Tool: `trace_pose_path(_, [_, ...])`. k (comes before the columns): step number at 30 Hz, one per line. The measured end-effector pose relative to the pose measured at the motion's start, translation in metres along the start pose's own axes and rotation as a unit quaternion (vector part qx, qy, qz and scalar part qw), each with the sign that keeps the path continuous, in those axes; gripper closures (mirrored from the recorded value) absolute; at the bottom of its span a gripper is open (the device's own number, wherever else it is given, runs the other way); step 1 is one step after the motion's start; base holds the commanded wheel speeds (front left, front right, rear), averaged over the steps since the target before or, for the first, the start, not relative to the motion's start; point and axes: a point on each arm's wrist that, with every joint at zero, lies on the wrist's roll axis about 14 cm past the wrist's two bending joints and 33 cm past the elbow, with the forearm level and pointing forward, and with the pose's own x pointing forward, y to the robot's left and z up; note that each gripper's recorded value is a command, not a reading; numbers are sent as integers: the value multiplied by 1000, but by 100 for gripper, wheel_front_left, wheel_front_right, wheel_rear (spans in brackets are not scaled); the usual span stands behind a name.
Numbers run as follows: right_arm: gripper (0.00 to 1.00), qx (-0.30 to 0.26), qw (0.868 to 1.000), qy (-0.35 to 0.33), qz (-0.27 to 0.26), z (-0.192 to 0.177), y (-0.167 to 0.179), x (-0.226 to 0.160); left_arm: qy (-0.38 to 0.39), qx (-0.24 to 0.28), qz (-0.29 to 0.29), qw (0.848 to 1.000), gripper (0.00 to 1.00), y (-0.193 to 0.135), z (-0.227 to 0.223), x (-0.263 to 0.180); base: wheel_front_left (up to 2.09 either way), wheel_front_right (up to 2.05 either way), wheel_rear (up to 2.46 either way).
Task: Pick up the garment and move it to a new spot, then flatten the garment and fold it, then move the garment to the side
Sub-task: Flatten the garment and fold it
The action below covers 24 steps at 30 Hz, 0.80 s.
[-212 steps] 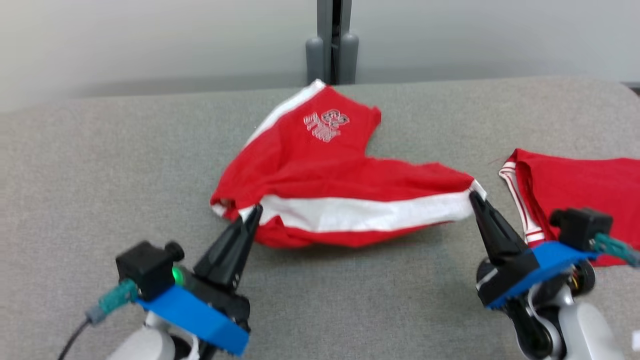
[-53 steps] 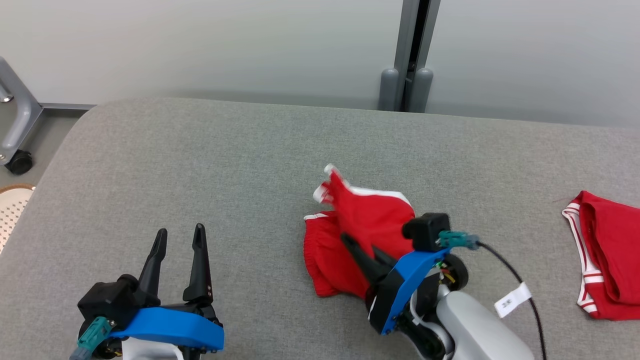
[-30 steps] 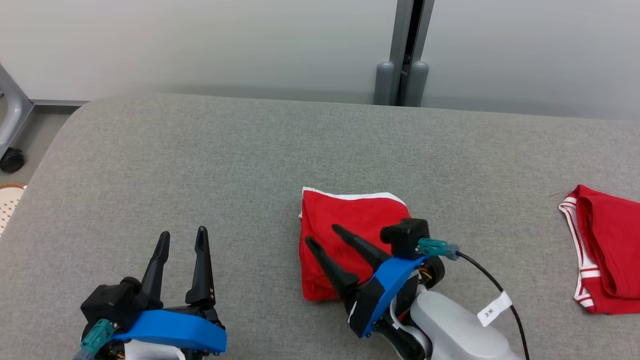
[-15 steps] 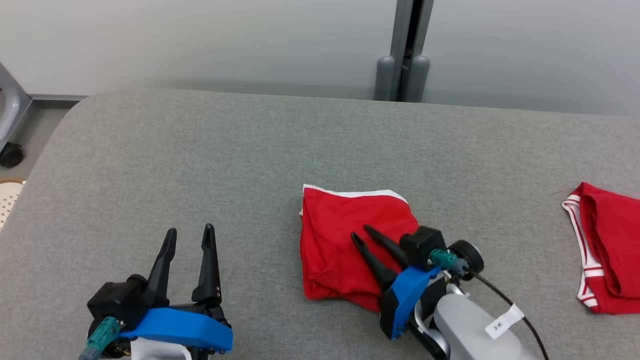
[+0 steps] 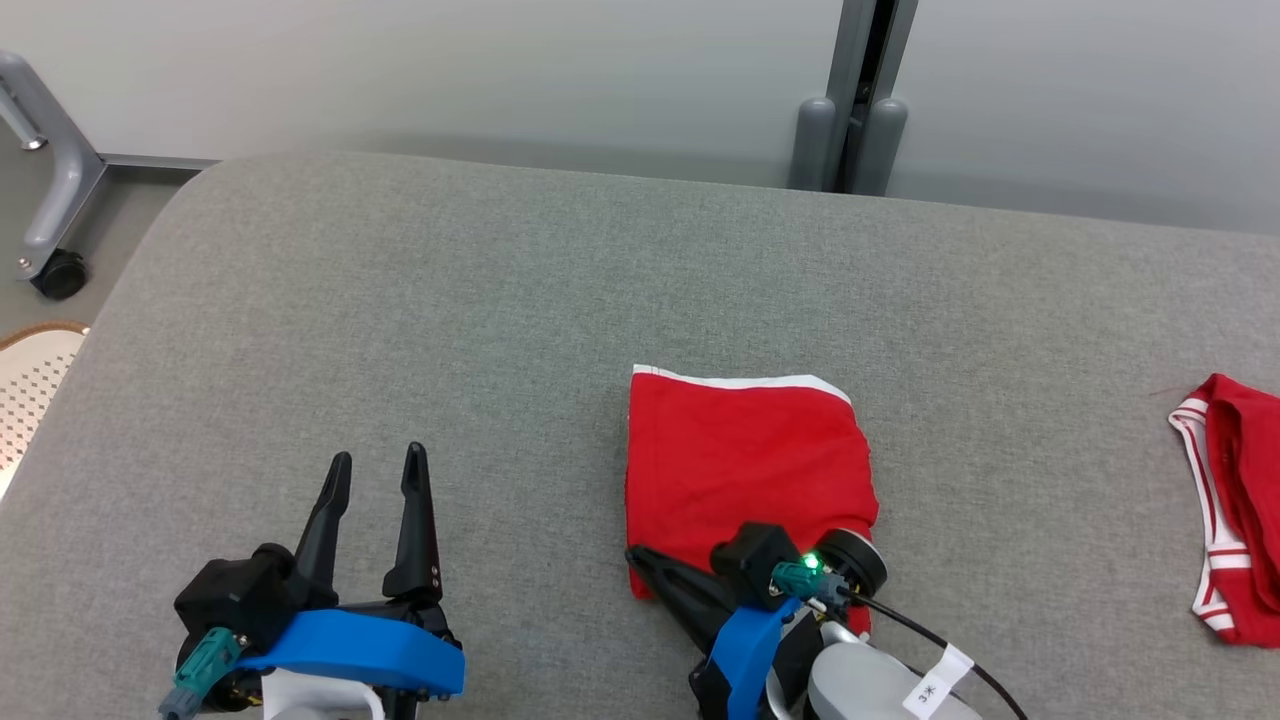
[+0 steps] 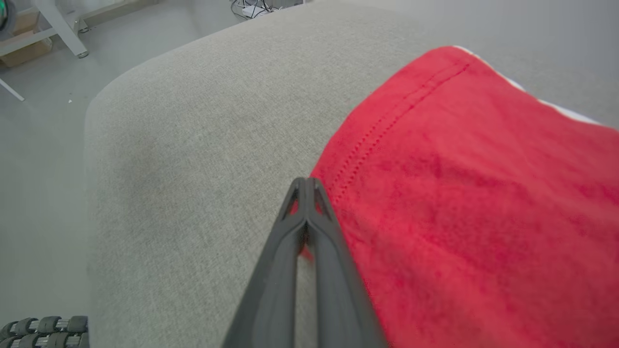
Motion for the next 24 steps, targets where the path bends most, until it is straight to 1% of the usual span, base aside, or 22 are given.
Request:
trace_pose_path(4, [99, -6, 999, -32, -6, 18, -5, 0, 1, 7, -10, 1000, 0, -4, -2, 3, 0, 0, 0])
trace_pose_path(5, [89, -6, 999, -40, -12, 22, -9, -1, 2, 9, -15, 1000, 0, -6, -2, 3, 0, 0, 0])
trace_pose_path(6, [74, -6, 999, -40, -12, 22, -9, -1, 2, 9, -15, 1000, 0, -6, -2, 3, 0, 0, 0])
trace_pose_path(7, [57, -4, 998, -61, -27, 32, -17, -5, -1, 15, -24, 1000, 0, -10, -2, 5, 0, 0, 0])
trace_pose_path(8, [34, -2, 997, -73, -36, 39, -23, -7, -3, 27, -30, 999, 0, -12, -1, 6, 0, 0, 0])
trace_pose_path(9, [0, 1, 995, -84, -49, 45, -30, -10, -5, 37, -35, 999, 0, -13, 0, 7, 0, 0, 0])
trace_pose_path(12, [0, 10, 989, -111, -95, 58, -54, -24, -7, 44, -46, 998, 0, -21, -2, 10, 0, 0, 0])
trace_pose_path(14, [0, 21, 984, -121, -131, 58, -71, -37, -8, 49, -54, 997, 0, -24, -2, 11, 0, 0, 0])
trace_pose_path(15, [0, 21, 984, -121, -131, 58, -71, -37, -8, 49, -54, 997, 0, -24, -2, 11, 0, 0, 0])
trace_pose_path(16, [0, 24, 981, -125, -149, 58, -79, -45, -8, 51, -56, 997, 0, -26, -3, 12, 0, 0, 0])
trace_pose_path(20, [0, 39, 964, -142, -221, 52, -108, -80, -6, 57, -71, 996, 0, -33, -8, 9, 0, 0, 0])
trace_pose_path(21, [0, 51, 955, -147, -254, 45, -119, -99, 1, 59, -72, 996, 0, -33, -13, 5, 0, 0, 0])
trace_pose_path(22, [0, 51, 955, -147, -254, 45, -119, -99, 1, 59, -72, 996, 0, -33, -13, 5, 0, 0, 0])
trace_pose_path(23, [0, 63, 945, -154, -282, 39, -126, -118, 5, 63, -68, 996, 0, -29, -16, 2, 0, 0, 0])
trace_pose_path(24, [0, 63, 945, -154, -282, 39, -126, -118, 5, 63, -68, 996, 0, -29, -16, 2, 0, 0, 0])
